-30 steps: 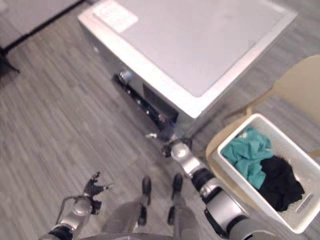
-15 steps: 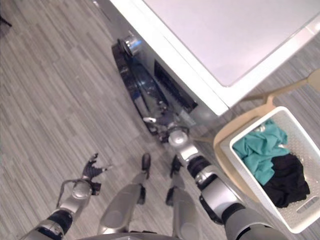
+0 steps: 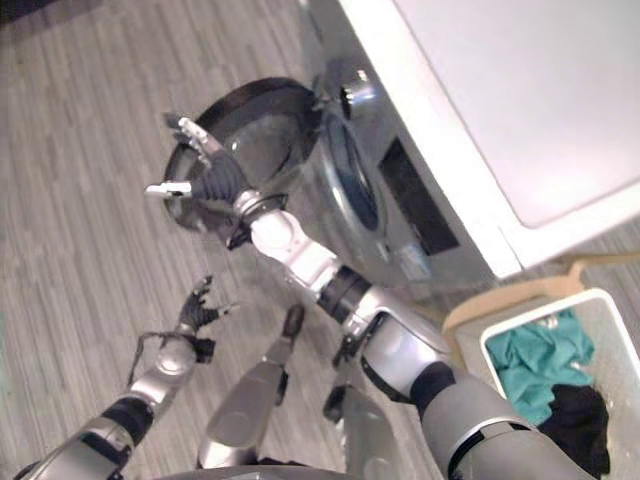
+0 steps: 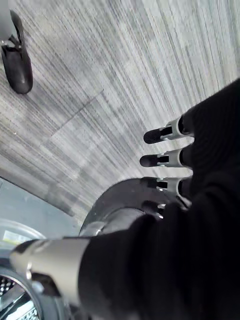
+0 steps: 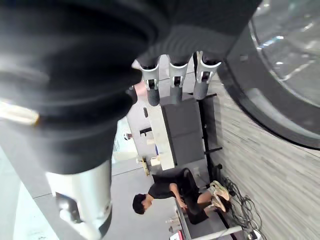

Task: Grab the laundry basket,head to the washer,open it,put in the laundry and shut it.

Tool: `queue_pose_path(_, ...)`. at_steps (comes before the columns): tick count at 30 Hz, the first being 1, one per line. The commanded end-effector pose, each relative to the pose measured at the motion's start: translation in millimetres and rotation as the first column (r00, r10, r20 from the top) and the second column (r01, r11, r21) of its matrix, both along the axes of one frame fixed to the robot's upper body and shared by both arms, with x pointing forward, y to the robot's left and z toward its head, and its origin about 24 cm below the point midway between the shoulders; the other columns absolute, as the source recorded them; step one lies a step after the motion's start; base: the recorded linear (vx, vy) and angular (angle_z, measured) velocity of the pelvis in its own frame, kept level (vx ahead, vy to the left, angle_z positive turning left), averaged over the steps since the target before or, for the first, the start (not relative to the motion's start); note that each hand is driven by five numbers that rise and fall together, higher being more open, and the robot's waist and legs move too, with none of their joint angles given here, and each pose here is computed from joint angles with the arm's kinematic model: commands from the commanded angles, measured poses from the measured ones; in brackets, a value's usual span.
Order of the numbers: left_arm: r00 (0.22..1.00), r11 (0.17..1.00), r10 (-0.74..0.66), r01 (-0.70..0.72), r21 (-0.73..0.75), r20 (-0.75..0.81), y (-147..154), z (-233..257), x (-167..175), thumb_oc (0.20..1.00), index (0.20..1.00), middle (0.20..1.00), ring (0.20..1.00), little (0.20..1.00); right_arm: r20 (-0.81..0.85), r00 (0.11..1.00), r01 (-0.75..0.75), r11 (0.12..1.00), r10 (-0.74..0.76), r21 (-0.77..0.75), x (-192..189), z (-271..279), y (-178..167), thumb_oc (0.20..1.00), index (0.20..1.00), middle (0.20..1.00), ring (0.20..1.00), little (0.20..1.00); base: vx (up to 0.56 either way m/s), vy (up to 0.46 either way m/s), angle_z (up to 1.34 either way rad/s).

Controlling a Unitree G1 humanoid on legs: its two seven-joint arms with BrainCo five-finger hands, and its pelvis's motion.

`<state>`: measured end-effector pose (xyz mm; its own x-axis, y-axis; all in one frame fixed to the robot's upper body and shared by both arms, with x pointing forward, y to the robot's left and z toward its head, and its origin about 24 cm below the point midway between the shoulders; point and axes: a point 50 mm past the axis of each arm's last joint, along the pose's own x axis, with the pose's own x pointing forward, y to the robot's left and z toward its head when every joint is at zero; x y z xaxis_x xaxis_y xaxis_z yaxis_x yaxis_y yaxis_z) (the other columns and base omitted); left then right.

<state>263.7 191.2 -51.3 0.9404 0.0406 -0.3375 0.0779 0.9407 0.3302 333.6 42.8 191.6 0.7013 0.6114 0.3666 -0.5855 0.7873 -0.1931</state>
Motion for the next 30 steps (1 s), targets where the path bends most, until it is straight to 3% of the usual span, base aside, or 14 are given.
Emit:
queue_pose_path(1, 0.999, 0.999, -0.018, 0.017, 0.035, 0.038, 4, 9, 9, 1.0, 1.0, 1.0, 1.0, 1.0, 0.001, 0.999, 0.038, 0.996, -0.039, 0.076, 5, 6, -11, 1.0, 1.0, 1.0, 1.0, 1.0, 0.0, 0.013, 0.04)
queue_pose_path(6, 0.996, 1.0, -0.001, -0.001, 0.025, 0.091, -3, 20, 19, 1.0, 1.0, 1.0, 1.0, 1.0, 0.002, 0.997, 0.083, 0.995, -0.083, -0.063, -4, -38, -46, 1.0, 1.0, 1.0, 1.0, 1.0, -0.02, 0.032, -0.31)
queue_pose_path(13, 0.979, 0.998, -0.001, -0.012, 0.065, 0.202, -7, 48, 43, 1.0, 1.0, 1.0, 1.0, 1.0, -0.004, 0.995, 0.101, 0.98, -0.103, -0.169, -22, -76, -69, 1.0, 1.0, 1.0, 1.0, 1.0, -0.02, 0.018, -0.39)
queue_pose_path(18, 0.956, 0.993, 0.01, -0.044, 0.107, 0.294, -2, 79, 69, 1.0, 1.0, 1.0, 1.0, 1.0, -0.095, 0.987, 0.104, 0.96, -0.133, -0.26, -36, -116, -90, 1.0, 1.0, 1.0, 1.0, 1.0, -0.01, 0.022, -0.18)
queue_pose_path(25, 0.915, 0.981, 0.084, -0.146, 0.131, 0.394, 27, 118, 89, 1.0, 1.0, 1.0, 1.0, 1.0, -0.168, 0.97, 0.12, 0.944, -0.178, -0.308, -46, -142, -114, 1.0, 1.0, 1.0, 1.0, 1.0, 0.0, 0.039, -0.21)
queue_pose_path(30, 0.879, 0.947, 0.187, -0.279, 0.156, 0.439, 69, 139, 91, 1.0, 1.0, 1.0, 1.0, 1.0, -0.114, 0.974, 0.151, 0.934, -0.197, -0.323, -45, -135, -129, 1.0, 1.0, 1.0, 1.0, 1.0, 0.02, 0.036, -0.19)
